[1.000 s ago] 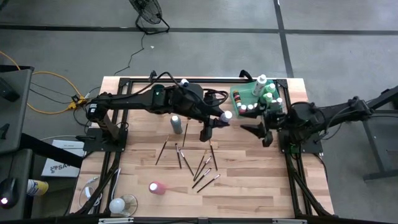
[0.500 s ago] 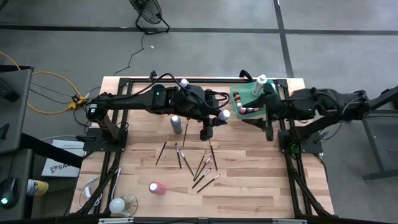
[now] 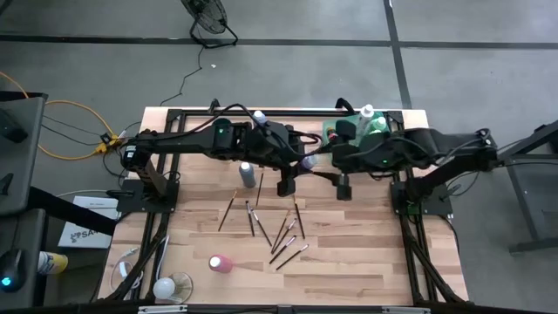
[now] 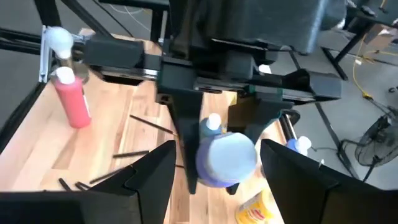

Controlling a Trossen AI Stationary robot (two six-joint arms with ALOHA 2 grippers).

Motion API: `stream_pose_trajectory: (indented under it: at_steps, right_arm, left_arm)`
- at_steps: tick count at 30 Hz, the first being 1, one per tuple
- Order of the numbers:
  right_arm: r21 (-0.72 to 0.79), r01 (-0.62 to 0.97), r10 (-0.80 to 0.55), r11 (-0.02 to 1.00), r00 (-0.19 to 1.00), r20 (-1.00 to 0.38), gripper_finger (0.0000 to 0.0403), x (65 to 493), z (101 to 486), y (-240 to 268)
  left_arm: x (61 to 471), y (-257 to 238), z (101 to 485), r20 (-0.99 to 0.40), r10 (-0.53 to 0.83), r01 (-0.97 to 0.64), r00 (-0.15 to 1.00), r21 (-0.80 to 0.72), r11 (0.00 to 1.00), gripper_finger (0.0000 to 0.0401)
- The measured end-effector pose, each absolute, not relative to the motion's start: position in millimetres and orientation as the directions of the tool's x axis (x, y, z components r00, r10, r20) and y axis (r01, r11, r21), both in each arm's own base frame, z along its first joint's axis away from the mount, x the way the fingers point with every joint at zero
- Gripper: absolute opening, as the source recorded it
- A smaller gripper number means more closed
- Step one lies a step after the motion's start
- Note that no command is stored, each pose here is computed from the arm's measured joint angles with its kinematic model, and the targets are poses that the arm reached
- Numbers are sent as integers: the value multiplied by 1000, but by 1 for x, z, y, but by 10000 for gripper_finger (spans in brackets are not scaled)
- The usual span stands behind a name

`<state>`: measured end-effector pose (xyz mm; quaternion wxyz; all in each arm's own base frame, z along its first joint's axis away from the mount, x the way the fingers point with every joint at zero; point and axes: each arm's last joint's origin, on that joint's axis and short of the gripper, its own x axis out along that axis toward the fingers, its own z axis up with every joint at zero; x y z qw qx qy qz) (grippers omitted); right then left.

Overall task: Pick & Place Paint Supplies
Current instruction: Put the small purple paint bottle into the green bin

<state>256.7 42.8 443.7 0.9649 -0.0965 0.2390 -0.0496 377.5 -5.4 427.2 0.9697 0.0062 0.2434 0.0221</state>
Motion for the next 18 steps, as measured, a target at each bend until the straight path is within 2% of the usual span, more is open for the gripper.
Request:
stream_pose_trajectory:
  at_steps: [18]
  right_arm:
    - [-168,48,-129,985,850,-510,229,270,433,33]
  left_arm:
    - [376,-6,424,-505,43,-8,862,70,997,117]
